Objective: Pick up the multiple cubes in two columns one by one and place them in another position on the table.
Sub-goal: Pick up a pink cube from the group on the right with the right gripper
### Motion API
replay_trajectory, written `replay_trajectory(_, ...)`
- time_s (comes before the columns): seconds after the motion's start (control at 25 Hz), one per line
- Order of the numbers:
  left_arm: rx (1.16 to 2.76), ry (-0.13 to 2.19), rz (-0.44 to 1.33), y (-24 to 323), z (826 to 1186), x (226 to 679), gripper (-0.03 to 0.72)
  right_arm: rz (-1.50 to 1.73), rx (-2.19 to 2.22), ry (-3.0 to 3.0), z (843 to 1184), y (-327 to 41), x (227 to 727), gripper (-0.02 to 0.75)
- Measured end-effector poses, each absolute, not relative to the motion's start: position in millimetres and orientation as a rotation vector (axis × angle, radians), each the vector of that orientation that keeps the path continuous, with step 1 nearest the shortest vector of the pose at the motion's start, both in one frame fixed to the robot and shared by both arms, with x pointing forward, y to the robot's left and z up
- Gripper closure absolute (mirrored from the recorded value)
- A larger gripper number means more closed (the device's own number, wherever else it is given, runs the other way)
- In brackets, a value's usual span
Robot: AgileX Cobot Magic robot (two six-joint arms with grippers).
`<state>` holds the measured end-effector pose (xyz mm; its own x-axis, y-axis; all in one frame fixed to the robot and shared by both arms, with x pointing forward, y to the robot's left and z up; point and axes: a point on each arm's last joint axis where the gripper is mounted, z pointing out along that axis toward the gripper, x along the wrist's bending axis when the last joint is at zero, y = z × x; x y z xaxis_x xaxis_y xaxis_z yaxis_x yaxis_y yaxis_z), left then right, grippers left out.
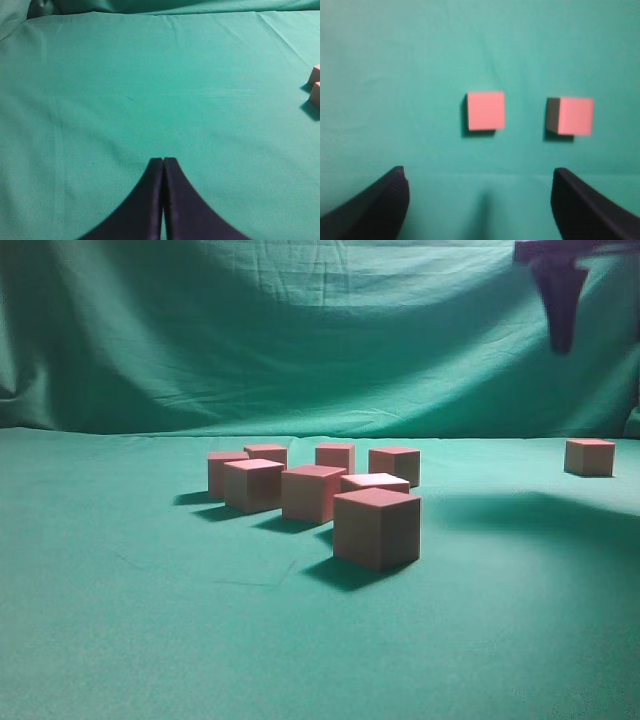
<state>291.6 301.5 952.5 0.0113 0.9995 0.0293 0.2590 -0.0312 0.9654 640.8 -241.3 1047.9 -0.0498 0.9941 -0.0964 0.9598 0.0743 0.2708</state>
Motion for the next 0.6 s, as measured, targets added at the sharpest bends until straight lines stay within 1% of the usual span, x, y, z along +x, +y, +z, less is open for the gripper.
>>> replay_trajectory(0.16, 1.427, 1.380, 1.091, 301, 953, 292, 0.688, 0.165, 1.952, 2.128, 1021, -236, 680, 0.174)
replay_trajectory(0.32, 1.427, 1.380, 1.091, 301, 953, 292, 0.688, 0.106, 1.990, 2.139, 991, -238, 705, 0.174)
replay_trajectory(0.44, 1.427, 1.380, 1.091, 301, 953, 292, 0.688, 0.076, 2.013, 2.148, 974, -241, 711, 0.174)
replay_trajectory(0.6, 1.427, 1.380, 1.091, 301, 953, 292, 0.688, 0.048, 2.020, 2.165, 963, -242, 714, 0.174)
